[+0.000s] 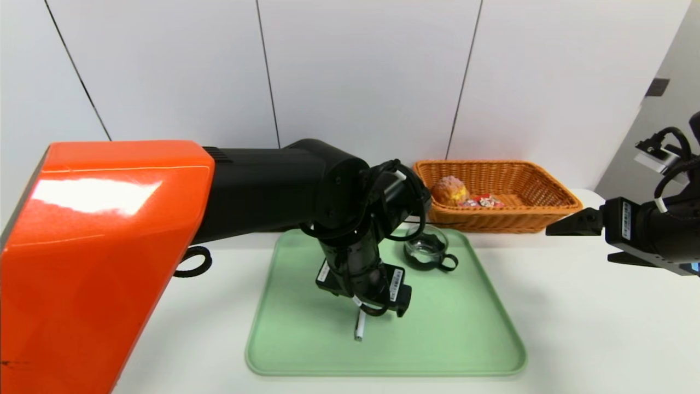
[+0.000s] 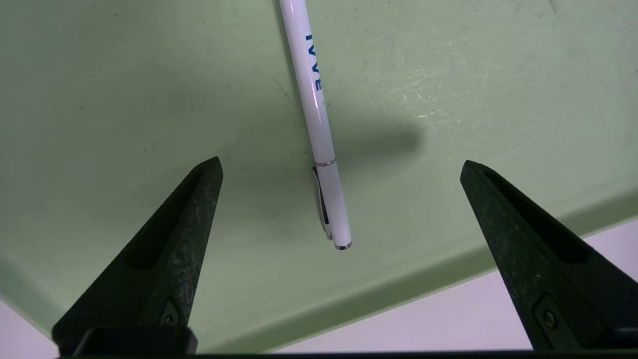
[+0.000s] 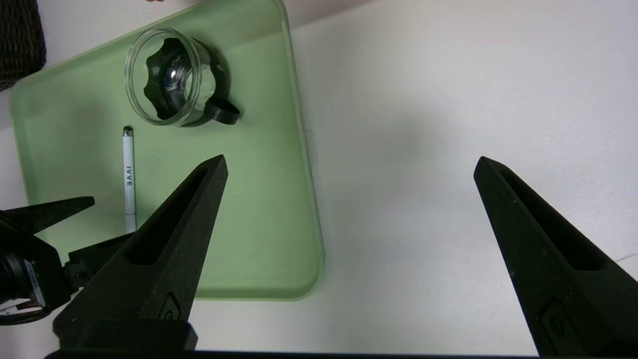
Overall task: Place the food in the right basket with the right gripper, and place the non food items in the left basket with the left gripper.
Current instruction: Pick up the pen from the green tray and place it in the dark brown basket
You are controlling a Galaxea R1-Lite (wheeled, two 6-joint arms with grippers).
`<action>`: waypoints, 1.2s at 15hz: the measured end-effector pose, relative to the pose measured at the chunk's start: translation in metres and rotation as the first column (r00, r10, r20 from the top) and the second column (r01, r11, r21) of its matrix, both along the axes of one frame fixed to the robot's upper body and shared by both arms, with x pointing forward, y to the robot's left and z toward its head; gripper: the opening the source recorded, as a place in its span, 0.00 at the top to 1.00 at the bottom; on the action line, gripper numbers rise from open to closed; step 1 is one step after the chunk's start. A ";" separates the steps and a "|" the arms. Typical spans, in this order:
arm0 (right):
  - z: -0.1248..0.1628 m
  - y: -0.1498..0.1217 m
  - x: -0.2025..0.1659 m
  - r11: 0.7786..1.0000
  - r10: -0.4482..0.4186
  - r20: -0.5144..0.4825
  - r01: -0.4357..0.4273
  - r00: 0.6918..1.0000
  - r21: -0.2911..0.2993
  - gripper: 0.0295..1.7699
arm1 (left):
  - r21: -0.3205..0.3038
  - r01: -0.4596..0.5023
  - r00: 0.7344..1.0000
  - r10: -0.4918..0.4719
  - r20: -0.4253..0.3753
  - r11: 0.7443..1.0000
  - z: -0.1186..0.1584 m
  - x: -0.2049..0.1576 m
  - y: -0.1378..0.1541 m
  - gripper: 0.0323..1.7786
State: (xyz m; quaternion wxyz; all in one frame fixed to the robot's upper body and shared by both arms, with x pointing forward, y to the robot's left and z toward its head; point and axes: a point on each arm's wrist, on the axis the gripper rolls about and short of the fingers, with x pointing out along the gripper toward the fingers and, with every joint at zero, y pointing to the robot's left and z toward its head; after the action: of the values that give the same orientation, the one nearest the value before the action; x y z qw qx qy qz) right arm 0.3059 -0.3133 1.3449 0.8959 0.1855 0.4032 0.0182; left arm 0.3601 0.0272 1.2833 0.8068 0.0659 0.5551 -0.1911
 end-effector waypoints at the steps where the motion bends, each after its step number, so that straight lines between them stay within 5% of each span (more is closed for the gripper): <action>1: 0.000 0.000 0.000 1.000 0.000 0.001 0.000 1.000 0.000 0.03 | -0.001 -0.003 1.000 0.003 0.001 1.000 -0.002 0.002 0.000 0.05; 18: -0.001 0.000 0.002 1.000 0.006 0.013 -0.006 1.000 -0.005 0.03 | 0.055 -0.006 1.000 0.006 0.004 0.998 -0.024 0.018 -0.001 0.05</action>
State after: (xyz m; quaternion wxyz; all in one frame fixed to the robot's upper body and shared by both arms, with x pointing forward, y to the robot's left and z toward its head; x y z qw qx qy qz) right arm 0.3077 -0.3130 1.3440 0.8990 0.1818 0.3979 0.0210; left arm 0.3778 0.0264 1.2592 0.8063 0.0868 0.5588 -0.1730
